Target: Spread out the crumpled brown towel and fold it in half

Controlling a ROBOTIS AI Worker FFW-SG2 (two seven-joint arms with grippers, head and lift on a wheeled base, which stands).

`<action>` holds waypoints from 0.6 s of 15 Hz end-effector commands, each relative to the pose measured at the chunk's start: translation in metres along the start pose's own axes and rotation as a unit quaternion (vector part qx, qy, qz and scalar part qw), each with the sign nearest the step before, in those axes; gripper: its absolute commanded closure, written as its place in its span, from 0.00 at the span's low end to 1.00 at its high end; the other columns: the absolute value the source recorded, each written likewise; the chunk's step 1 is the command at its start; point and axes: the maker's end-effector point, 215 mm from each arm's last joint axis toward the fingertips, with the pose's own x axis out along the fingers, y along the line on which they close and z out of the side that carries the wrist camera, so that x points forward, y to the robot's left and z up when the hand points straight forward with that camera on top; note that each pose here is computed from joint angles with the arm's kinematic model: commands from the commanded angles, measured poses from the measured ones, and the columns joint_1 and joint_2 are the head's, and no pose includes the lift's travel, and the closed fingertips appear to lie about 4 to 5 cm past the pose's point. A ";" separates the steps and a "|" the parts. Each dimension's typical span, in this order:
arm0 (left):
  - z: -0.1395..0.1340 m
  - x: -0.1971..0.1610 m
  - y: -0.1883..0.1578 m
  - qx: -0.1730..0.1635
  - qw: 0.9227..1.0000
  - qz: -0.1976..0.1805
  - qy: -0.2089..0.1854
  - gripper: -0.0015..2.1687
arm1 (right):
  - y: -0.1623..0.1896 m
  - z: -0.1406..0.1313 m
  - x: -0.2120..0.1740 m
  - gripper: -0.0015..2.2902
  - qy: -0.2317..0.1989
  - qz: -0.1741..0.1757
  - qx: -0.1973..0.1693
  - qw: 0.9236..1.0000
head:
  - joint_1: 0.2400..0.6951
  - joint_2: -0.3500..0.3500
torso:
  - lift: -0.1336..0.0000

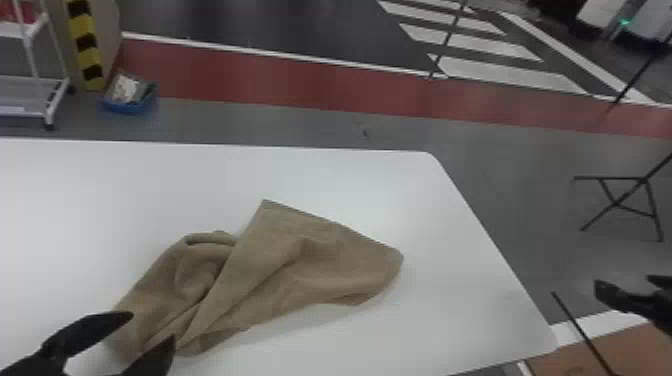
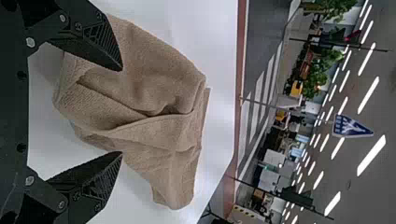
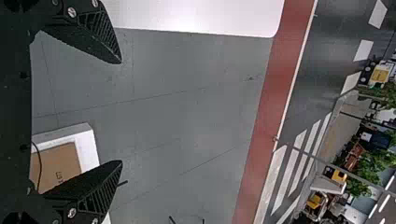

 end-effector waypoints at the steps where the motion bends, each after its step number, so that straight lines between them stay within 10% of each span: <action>1: -0.008 -0.010 0.001 0.006 1.000 -0.003 0.011 0.14 | 0.003 0.001 0.002 0.06 0.000 0.003 -0.002 1.000 | 1.00 0.00 | 0.07; 9: -0.010 -0.021 0.010 0.095 0.995 -0.011 0.006 0.15 | 0.023 0.009 0.019 0.06 -0.007 0.026 0.010 1.000 | 1.00 0.00 | 0.07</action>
